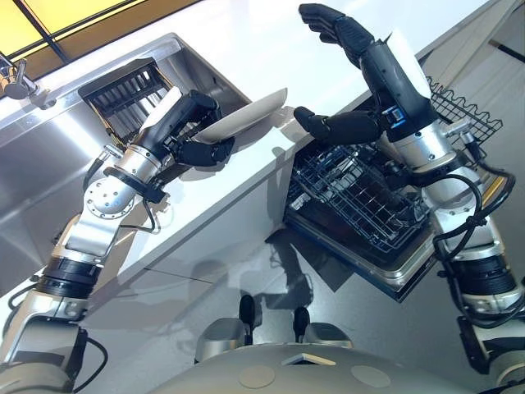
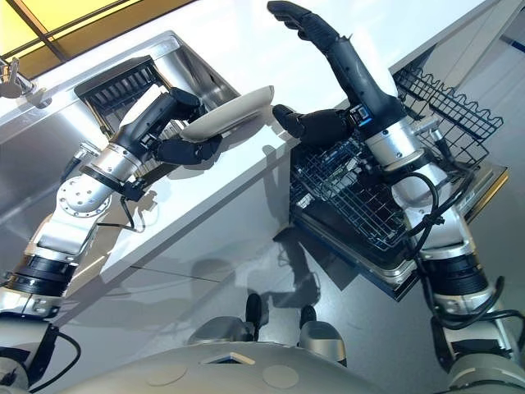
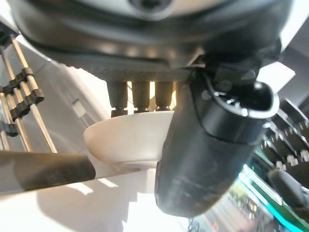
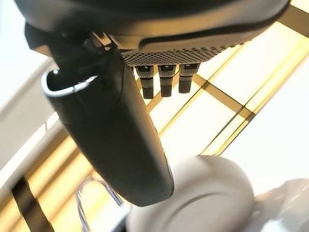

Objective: Pick up plates and place into dishwasher.

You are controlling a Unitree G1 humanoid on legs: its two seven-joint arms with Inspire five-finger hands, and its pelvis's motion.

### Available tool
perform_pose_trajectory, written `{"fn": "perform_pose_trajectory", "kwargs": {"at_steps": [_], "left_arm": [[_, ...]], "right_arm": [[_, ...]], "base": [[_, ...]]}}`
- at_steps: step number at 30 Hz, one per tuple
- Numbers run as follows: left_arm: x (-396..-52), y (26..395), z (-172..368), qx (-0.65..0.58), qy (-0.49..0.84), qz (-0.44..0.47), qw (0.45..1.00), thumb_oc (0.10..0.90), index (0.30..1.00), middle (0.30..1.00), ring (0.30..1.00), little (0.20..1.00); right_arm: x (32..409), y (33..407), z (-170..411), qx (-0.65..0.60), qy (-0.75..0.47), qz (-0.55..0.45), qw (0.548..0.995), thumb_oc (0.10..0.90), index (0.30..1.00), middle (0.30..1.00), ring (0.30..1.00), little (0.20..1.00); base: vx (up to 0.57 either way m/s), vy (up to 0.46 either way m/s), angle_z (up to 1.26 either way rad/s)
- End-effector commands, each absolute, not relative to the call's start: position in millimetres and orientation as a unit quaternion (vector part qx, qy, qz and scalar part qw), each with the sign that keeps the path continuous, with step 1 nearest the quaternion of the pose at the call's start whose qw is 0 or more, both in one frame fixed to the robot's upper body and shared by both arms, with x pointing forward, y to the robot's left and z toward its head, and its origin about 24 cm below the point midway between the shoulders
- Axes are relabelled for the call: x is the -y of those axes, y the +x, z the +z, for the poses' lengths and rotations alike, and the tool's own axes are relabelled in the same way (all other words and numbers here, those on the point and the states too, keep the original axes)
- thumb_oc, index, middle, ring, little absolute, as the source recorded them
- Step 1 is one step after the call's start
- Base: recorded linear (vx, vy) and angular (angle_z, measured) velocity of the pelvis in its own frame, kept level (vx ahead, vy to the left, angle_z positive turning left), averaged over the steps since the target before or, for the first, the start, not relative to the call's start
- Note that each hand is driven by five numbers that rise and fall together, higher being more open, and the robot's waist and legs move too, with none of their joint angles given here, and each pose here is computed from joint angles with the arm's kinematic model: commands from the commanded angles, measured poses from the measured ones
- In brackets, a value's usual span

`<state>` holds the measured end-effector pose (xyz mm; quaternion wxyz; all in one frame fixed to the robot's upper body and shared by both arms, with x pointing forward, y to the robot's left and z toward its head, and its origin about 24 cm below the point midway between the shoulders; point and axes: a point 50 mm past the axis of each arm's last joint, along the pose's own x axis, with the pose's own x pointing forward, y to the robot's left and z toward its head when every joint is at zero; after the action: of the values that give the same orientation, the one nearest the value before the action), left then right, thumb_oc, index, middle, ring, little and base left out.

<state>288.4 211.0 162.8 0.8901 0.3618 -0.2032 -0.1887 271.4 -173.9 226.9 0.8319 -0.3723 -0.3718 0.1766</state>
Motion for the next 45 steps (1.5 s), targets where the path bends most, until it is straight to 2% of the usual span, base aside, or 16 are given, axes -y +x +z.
{"fn": "perform_pose_trajectory", "kwargs": {"at_steps": [1,13,18,21,23,24,25,26,34,39,43,44,45], "left_arm": [[-188.0,281.5,220.7,0.351,0.371,-0.224,0.830,0.100,0.300,0.300,0.300,0.200],[-193.3,271.3,242.4,0.389,0.390,-0.238,0.800,0.100,0.300,0.300,0.300,0.200],[-190.9,267.3,245.1,0.410,0.373,-0.239,0.797,0.100,0.300,0.300,0.300,0.200],[-187.0,266.3,243.9,0.422,0.358,-0.243,0.797,0.100,0.300,0.300,0.300,0.200],[-183.8,265.7,243.2,0.427,0.346,-0.250,0.797,0.100,0.300,0.300,0.300,0.200],[-179.7,265.7,242.7,0.428,0.333,-0.261,0.799,0.100,0.300,0.300,0.300,0.200],[-176.4,265.6,241.9,0.430,0.322,-0.268,0.800,0.100,0.300,0.300,0.300,0.200],[-173.0,265.6,240.8,0.432,0.315,-0.274,0.800,0.100,0.300,0.300,0.300,0.200],[-147.5,264.1,226.4,0.424,0.213,-0.342,0.811,0.100,0.300,0.300,0.300,0.200],[-127.0,258.6,212.7,0.400,0.140,-0.421,0.802,0.100,0.300,0.300,0.300,0.200],[-123.4,255.3,210.3,0.403,0.127,-0.423,0.802,0.100,0.300,0.300,0.300,0.200],[-125.4,256.0,211.9,0.410,0.124,-0.406,0.807,0.407,0.564,0.564,0.564,0.507],[-125.9,256.1,212.7,0.414,0.124,-0.397,0.810,0.616,0.742,0.742,0.742,0.716]], "right_arm": [[162.8,260.5,266.8,0.462,-0.425,0.202,0.751,0.800,0.900,0.900,0.900,0.900],[162.1,264.7,264.9,0.350,-0.552,0.334,0.679,0.800,0.900,0.900,0.900,0.900],[157.5,267.7,260.4,0.320,-0.556,0.370,0.673,0.800,0.900,0.900,0.900,0.900],[152.6,268.3,261.9,0.333,-0.529,0.374,0.685,0.800,0.900,0.900,0.900,0.900],[150.7,269.6,262.5,0.343,-0.514,0.367,0.696,0.432,0.585,0.585,0.585,0.532],[148.5,271.4,264.0,0.351,-0.500,0.358,0.706,0.309,0.479,0.479,0.479,0.409],[146.6,272.7,264.9,0.360,-0.490,0.350,0.713,0.270,0.446,0.446,0.446,0.370],[144.8,273.8,265.4,0.366,-0.479,0.345,0.719,0.103,0.302,0.302,0.302,0.203],[130.4,280.0,259.7,0.399,-0.420,0.298,0.759,0.100,0.300,0.300,0.300,0.200],[131.6,283.0,254.4,0.411,-0.397,0.243,0.784,0.100,0.300,0.300,0.300,0.200],[136.8,283.5,252.8,0.413,-0.397,0.217,0.790,0.100,0.300,0.300,0.300,0.200],[140.3,284.4,252.7,0.414,-0.398,0.204,0.793,0.100,0.300,0.300,0.300,0.200],[141.2,284.8,252.7,0.414,-0.399,0.200,0.793,0.100,0.300,0.300,0.300,0.200]], "base": [[0.00,0.000,0.00],[0.01,0.000,0.00],[0.00,0.000,0.00],[0.00,0.000,0.00],[0.00,0.000,0.00],[0.00,-0.004,0.03],[-0.02,-0.003,0.04],[-0.03,-0.001,0.03],[0.00,0.000,0.00],[0.00,0.000,0.00],[0.00,0.000,0.00],[0.00,0.000,0.00],[0.00,0.000,0.00]]}}
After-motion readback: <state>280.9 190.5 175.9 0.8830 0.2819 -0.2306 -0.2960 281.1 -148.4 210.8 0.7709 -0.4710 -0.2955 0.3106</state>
